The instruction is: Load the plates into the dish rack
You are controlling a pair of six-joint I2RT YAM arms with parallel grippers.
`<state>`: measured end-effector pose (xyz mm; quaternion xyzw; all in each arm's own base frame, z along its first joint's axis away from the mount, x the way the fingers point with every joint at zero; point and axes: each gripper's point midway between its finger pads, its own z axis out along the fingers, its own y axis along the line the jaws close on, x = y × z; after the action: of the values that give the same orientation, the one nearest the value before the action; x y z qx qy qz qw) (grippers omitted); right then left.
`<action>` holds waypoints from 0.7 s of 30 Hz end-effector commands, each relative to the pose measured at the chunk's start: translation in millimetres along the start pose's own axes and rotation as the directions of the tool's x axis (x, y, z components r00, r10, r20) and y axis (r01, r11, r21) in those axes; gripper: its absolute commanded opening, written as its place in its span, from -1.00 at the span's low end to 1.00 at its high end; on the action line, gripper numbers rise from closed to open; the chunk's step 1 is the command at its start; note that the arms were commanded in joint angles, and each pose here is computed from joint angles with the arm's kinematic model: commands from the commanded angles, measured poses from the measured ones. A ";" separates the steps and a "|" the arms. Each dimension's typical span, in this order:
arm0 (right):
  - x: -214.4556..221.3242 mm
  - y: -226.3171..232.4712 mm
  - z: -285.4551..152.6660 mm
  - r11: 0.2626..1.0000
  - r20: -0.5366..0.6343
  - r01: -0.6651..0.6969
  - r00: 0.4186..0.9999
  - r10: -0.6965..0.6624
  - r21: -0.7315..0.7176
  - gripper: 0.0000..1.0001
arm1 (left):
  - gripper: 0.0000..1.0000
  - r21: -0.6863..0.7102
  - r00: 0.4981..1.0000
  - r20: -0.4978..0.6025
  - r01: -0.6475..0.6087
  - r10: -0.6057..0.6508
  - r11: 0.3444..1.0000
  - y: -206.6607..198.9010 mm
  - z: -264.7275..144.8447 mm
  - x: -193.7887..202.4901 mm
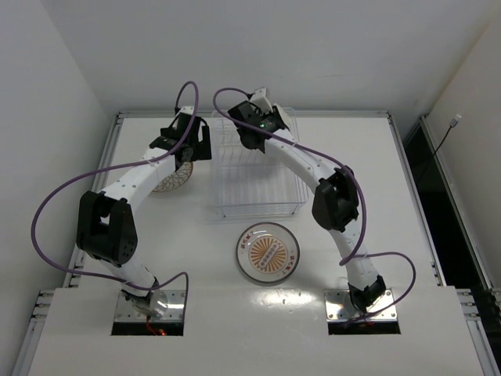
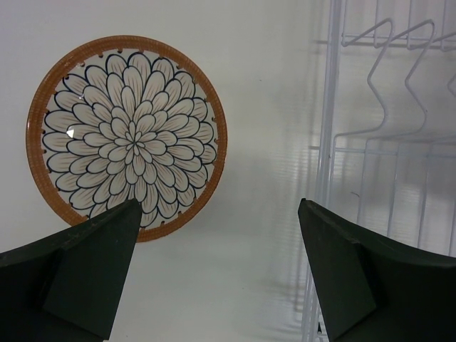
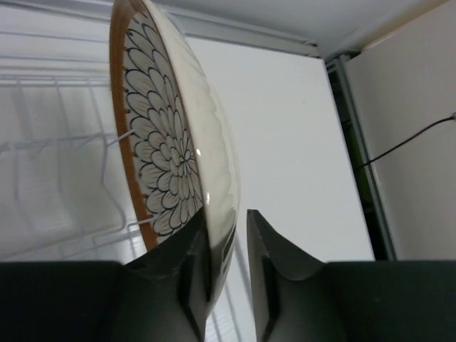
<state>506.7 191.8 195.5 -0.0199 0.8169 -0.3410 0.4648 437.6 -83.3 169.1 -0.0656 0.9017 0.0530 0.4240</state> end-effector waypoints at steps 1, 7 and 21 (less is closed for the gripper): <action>-7.6 -9.4 -12.2 0.993 -0.010 -0.092 0.996 0.091 -0.073 -0.51 | 0.82 -0.008 1.000 0.020 0.000 0.000 1.000 0.6 1.5 -6.3; 7.7 -10.5 -4.2 0.970 -0.110 -0.184 0.980 0.168 -0.160 -0.46 | 0.82 -0.008 1.000 0.020 0.000 0.000 1.000 0.6 1.5 -6.2; -51.2 -120.9 -63.7 0.867 -0.080 -0.370 0.928 0.365 -0.333 1.00 | 0.84 -0.029 1.000 0.018 -0.003 0.003 1.000 3.5 4.6 -4.5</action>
<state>481.2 169.1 224.4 0.0245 0.8849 -0.1700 0.4330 438.3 -82.2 164.2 -0.0658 0.9034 0.0586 0.4196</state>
